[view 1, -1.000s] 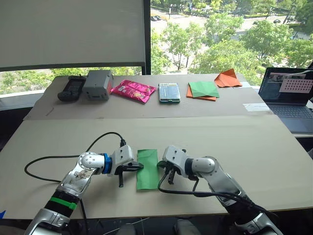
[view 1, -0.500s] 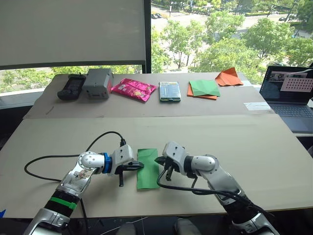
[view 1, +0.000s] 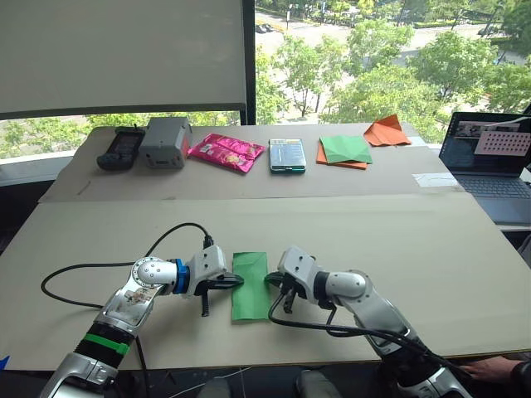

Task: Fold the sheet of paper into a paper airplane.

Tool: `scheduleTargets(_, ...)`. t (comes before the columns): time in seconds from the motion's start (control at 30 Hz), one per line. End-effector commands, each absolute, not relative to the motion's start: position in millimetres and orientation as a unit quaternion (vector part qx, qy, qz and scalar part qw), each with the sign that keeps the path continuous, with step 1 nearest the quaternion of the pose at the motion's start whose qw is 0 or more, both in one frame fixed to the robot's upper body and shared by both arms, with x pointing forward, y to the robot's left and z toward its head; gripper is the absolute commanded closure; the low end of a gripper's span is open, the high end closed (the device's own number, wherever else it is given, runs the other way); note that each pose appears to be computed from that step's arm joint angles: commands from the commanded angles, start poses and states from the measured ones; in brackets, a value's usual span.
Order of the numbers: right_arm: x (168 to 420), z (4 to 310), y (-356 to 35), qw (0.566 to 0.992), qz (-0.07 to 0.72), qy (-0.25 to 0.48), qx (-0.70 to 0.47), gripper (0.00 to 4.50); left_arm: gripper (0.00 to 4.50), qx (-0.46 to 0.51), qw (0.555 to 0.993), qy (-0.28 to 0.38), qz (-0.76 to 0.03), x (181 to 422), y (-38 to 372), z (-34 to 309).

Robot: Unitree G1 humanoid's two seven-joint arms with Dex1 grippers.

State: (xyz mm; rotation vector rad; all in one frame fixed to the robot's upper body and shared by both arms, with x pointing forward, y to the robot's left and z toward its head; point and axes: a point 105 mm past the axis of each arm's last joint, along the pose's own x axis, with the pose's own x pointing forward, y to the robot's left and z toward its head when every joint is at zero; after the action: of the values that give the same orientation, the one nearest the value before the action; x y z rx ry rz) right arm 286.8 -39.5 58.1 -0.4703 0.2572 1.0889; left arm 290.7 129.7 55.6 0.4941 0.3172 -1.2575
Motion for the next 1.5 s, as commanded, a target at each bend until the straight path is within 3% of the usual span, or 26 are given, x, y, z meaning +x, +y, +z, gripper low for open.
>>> scheduleTargets(0.03,274.5,45.8,-38.8,0.806,0.531,0.144,-0.216,4.48,4.50,0.238,0.757,0.199,-0.575,284.3,140.1,34.4)
scheduleTargets(0.33,256.7,43.5,-34.3,0.781,0.564,0.157,-0.218,4.48,4.50,0.238,0.756,0.199,-0.577,285.0,139.3,33.8)
scheduleTargets(0.77,251.5,55.7,-23.6,0.762,0.589,0.135,-0.233,4.48,4.50,0.238,0.756,0.198,-0.576,285.9,138.6,33.5)
scheduleTargets(1.5,226.6,47.5,-29.9,0.717,0.637,0.193,-0.206,4.48,4.50,0.238,0.756,0.200,-0.576,287.7,139.0,32.2)
